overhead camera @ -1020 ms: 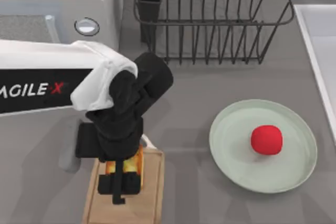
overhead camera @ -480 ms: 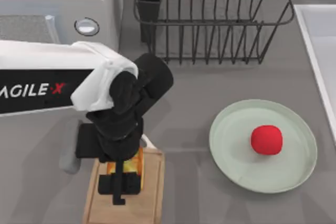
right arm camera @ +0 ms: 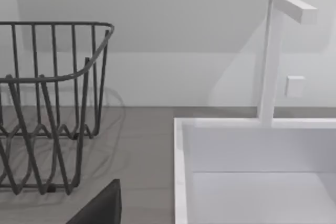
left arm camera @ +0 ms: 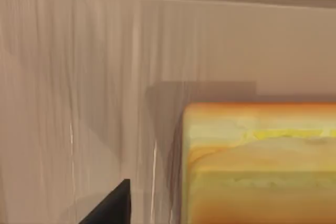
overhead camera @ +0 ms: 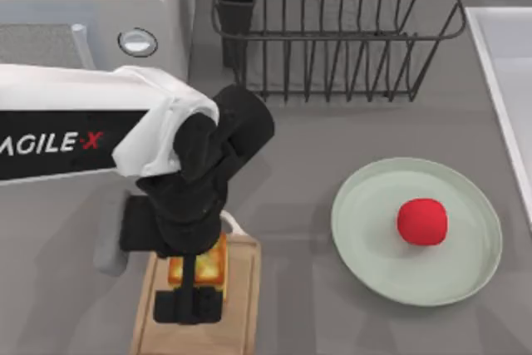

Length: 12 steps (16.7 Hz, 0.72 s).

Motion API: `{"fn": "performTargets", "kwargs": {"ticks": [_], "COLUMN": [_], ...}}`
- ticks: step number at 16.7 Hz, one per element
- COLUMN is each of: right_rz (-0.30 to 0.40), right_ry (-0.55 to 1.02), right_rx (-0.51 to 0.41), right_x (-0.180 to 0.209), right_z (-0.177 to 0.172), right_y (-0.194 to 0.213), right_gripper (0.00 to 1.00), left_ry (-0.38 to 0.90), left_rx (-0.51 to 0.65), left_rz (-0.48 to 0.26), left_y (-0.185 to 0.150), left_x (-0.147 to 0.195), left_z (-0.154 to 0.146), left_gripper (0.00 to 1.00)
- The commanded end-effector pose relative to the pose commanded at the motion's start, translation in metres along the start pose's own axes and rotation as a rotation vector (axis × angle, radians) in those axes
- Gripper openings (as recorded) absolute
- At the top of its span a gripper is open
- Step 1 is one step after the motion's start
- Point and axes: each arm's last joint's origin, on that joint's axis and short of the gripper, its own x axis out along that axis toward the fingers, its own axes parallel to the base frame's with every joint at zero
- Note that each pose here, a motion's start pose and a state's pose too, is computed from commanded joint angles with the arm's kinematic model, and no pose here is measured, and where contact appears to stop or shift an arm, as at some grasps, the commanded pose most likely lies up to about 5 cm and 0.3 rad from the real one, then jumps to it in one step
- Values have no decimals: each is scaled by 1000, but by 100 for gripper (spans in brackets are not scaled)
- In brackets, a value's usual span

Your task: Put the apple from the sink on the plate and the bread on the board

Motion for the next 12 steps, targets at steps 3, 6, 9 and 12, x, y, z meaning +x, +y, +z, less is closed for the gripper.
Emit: {"fn": "performTargets", "kwargs": {"ticks": [3, 6, 9, 12], "right_rz": [0, 0, 0, 0], "right_ry": [0, 0, 0, 0], "right_rx": [0, 0, 0, 0], "right_x": [0, 0, 0, 0], "right_z": [0, 0, 0, 0], "right_y": [0, 0, 0, 0], "right_gripper": [100, 100, 100, 100], "left_ry": [0, 7, 47, 98], "left_rx": [0, 5, 62, 182], "left_rz": [0, -8, -69, -184], "left_y": [0, 0, 2, 8], "left_x": [0, -2, -15, -34], "left_z": [0, 1, 13, 37], "left_gripper": [100, 100, 100, 100]}}
